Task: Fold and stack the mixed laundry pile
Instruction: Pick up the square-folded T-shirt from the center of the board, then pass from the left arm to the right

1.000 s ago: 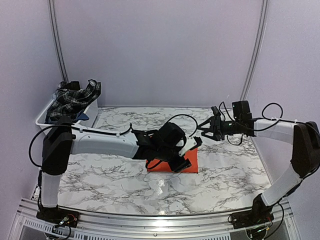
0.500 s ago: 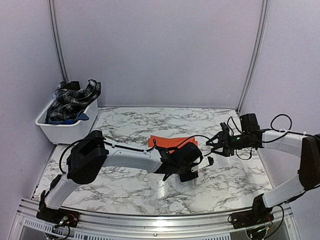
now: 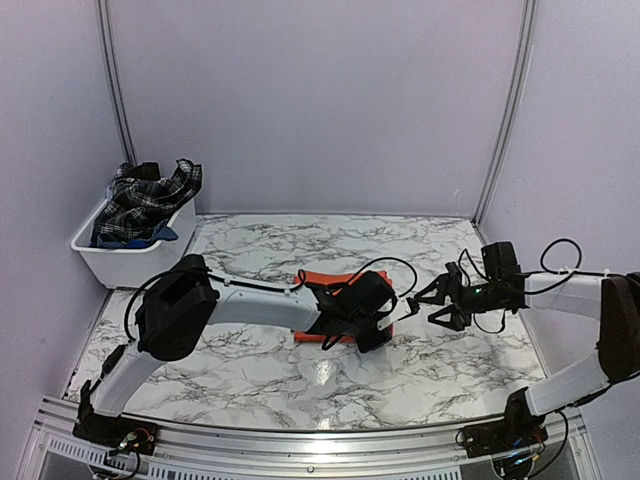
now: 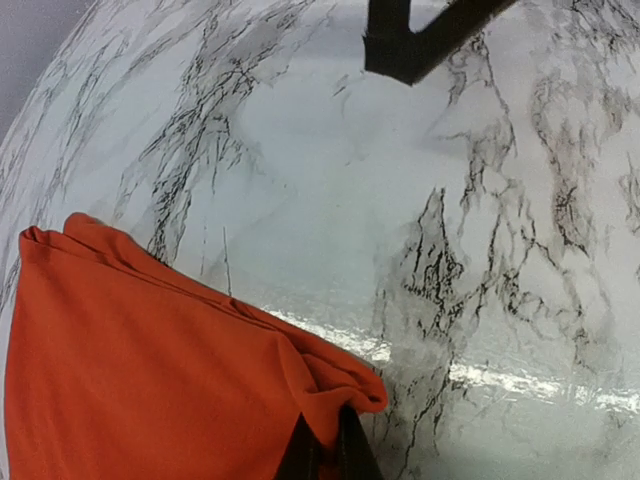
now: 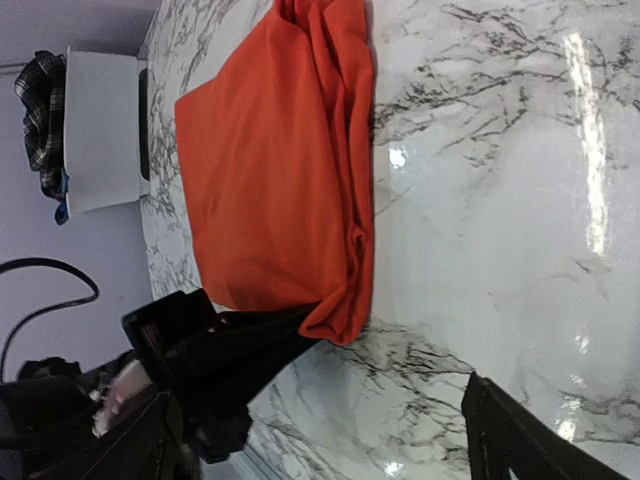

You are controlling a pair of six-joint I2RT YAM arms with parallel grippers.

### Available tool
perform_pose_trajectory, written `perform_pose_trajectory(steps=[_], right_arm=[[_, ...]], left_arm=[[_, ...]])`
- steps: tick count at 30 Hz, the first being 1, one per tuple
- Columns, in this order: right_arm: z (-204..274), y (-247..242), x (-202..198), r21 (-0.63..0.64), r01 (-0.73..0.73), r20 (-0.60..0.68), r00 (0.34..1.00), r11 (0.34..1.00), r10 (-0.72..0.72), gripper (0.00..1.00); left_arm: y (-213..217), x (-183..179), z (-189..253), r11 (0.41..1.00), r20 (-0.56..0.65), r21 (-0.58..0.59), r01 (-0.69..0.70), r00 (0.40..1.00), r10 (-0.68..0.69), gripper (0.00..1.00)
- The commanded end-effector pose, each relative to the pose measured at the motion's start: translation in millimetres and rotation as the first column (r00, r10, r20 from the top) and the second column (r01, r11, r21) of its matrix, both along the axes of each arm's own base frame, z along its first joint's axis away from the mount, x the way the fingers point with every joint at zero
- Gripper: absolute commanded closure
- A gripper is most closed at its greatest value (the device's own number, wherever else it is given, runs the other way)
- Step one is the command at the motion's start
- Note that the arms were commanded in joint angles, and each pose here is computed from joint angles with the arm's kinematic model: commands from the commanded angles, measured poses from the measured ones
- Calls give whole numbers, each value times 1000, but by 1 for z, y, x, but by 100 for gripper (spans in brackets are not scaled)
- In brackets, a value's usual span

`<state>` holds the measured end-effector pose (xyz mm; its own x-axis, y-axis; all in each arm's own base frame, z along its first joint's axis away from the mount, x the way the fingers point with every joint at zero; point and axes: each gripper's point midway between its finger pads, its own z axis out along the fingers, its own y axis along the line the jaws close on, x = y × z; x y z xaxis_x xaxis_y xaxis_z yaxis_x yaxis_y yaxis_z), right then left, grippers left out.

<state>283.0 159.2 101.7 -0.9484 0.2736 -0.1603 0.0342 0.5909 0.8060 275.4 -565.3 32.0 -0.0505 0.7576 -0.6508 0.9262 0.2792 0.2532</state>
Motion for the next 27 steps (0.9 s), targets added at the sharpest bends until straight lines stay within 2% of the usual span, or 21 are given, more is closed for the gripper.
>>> perform_pose_trajectory(steps=[1, 5, 11, 20, 22, 25, 27], right_arm=[[-8, 4, -4, 102, 84, -65, 995, 991, -78, 2], [-8, 11, -1, 136, 93, -64, 994, 986, -85, 1], [-27, 32, -1, 171, 63, -112, 993, 983, -44, 2], [-49, 48, 13, 192, 86, -190, 981, 978, -49, 19], [-51, 50, 18, 196, 99, -205, 977, 976, -58, 28], [-58, 50, 24, 171, 98, -218, 974, 980, -59, 56], [-60, 49, 26, 120, 65, -210, 977, 991, -39, 72]], left_arm=[[-13, -15, 37, 992, -67, -119, 36, 997, -44, 100], [-23, -20, 64, 980, -93, -197, 42, 994, -62, 100], [-29, -32, 77, 971, -107, -231, 67, 990, -94, 100], [-39, -47, 116, 931, -94, -351, 96, 986, -137, 100], [-43, -53, 116, 929, -80, -351, 120, 984, -157, 100], [-44, -60, 113, 931, -77, -339, 135, 982, -170, 100], [-42, -60, 115, 933, -89, -343, 114, 984, -153, 94]])
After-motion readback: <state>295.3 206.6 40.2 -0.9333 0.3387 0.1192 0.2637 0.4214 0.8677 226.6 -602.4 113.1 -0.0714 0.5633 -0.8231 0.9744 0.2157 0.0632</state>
